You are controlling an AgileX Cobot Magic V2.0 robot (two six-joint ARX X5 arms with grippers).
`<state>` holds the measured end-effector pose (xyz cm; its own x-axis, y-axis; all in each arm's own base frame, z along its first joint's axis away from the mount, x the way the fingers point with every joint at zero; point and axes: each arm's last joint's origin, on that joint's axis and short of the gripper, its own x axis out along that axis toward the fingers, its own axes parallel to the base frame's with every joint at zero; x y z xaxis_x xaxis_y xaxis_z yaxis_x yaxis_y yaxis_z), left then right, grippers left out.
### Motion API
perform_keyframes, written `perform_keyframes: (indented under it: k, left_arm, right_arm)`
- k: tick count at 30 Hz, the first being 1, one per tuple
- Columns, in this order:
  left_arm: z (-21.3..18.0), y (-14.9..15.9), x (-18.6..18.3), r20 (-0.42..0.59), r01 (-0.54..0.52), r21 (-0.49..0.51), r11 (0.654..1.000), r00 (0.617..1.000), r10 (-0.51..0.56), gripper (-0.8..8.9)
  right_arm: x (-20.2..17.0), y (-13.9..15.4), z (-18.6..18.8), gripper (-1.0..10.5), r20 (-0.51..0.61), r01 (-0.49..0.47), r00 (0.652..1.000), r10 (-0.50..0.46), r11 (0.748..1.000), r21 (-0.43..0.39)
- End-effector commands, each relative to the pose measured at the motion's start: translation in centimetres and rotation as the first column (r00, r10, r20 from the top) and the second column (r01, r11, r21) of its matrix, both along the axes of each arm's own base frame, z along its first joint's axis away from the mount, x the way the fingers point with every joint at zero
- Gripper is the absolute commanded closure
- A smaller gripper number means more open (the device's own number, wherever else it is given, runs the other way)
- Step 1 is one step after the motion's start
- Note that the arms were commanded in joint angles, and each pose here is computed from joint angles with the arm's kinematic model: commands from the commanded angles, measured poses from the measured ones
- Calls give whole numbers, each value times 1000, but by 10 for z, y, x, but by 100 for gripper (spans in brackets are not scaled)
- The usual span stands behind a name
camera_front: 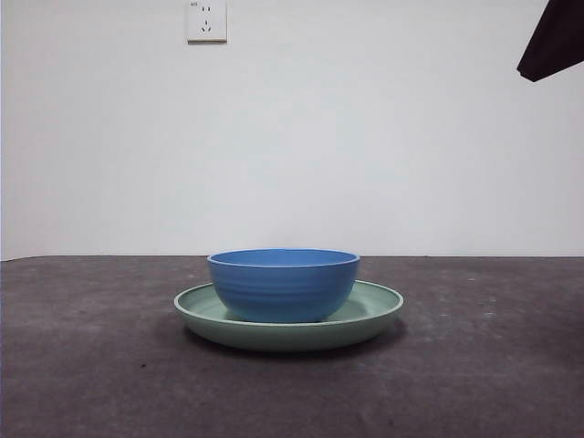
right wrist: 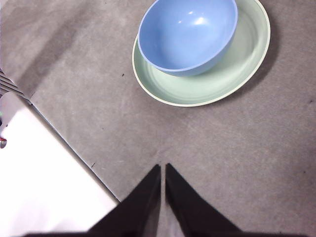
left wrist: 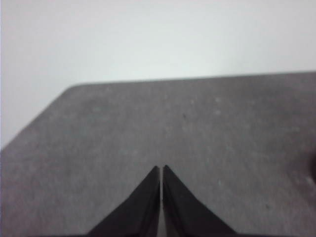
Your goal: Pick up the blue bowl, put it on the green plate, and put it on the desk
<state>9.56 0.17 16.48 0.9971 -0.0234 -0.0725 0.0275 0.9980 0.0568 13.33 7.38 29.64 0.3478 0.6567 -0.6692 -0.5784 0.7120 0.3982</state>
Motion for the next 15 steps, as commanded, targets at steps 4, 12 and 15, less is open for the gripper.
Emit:
perform_keyframes:
  k: [4, 12, 15]
  left_arm:
    - [-9, 0, 0, -59, -2, -5, 1000, 998, 2, 804]
    - [-15, 0, 0, -105, -10, -51, 999, 994, 5, 804]
    - [-15, 0, 0, -106, -10, -51, 999, 994, 5, 804]
  right_arm:
    - [2, 2, 5, 939, 27, -15, 1000, 14, 1000, 6]
    - [2, 2, 5, 939, 27, -14, 1000, 14, 1000, 6]
    - [2, 2, 5, 939, 27, -14, 1000, 14, 1000, 6]
